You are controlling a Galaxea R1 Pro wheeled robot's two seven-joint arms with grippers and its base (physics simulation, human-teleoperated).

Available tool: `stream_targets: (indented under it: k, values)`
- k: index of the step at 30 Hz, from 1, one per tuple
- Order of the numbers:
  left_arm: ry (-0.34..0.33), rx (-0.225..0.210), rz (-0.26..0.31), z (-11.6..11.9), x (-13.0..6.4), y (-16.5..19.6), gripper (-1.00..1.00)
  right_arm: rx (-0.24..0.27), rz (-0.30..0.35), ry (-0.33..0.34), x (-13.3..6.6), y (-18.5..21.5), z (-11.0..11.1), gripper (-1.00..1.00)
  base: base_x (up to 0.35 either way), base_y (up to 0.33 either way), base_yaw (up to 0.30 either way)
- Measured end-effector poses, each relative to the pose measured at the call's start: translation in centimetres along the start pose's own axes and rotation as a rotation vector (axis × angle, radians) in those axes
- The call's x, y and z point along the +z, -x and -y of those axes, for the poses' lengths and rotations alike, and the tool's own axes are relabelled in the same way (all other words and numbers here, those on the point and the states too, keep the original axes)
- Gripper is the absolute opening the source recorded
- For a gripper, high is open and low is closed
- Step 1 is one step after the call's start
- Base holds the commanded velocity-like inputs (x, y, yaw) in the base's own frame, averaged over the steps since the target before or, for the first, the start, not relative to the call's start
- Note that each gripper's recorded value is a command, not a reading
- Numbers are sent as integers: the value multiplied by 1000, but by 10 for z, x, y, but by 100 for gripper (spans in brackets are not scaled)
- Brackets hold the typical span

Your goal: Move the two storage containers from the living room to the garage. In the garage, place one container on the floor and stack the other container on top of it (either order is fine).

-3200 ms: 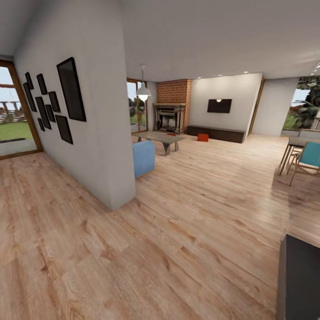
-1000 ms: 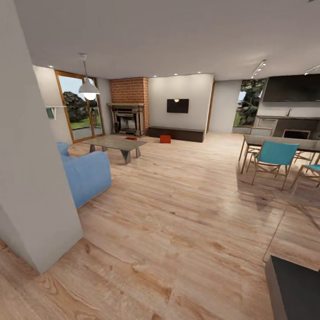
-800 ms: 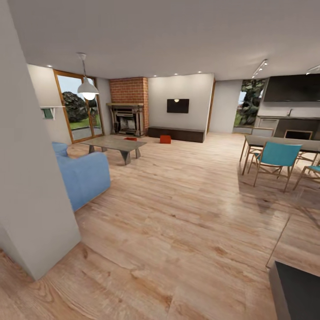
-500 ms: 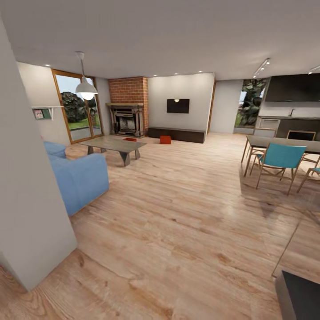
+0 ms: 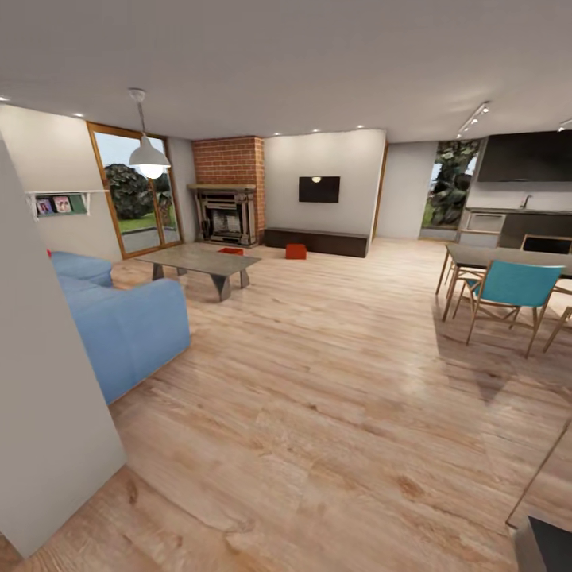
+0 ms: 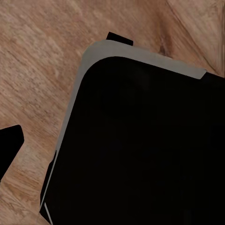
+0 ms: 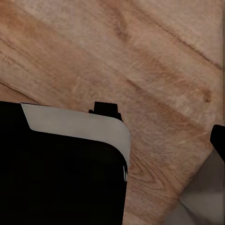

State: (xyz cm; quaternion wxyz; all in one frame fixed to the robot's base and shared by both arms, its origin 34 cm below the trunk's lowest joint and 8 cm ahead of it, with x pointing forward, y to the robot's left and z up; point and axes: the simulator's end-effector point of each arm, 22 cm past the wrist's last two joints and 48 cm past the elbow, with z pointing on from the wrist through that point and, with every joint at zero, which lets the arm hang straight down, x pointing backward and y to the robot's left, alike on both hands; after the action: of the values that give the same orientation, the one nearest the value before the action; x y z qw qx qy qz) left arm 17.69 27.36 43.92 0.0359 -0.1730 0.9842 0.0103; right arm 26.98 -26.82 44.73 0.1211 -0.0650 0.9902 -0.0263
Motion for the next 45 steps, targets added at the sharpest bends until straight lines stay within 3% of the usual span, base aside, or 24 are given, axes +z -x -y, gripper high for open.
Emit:
stream_targets:
  k: [28,45]
  values:
    - [-1,0,-3,0,0,-1,100,1,2,4,0,1,-3,100,326,0,-2]
    - [2,1,-9,-1,0,-3,100,1,-5,5,0,-2,-4,100,326,0,-234]
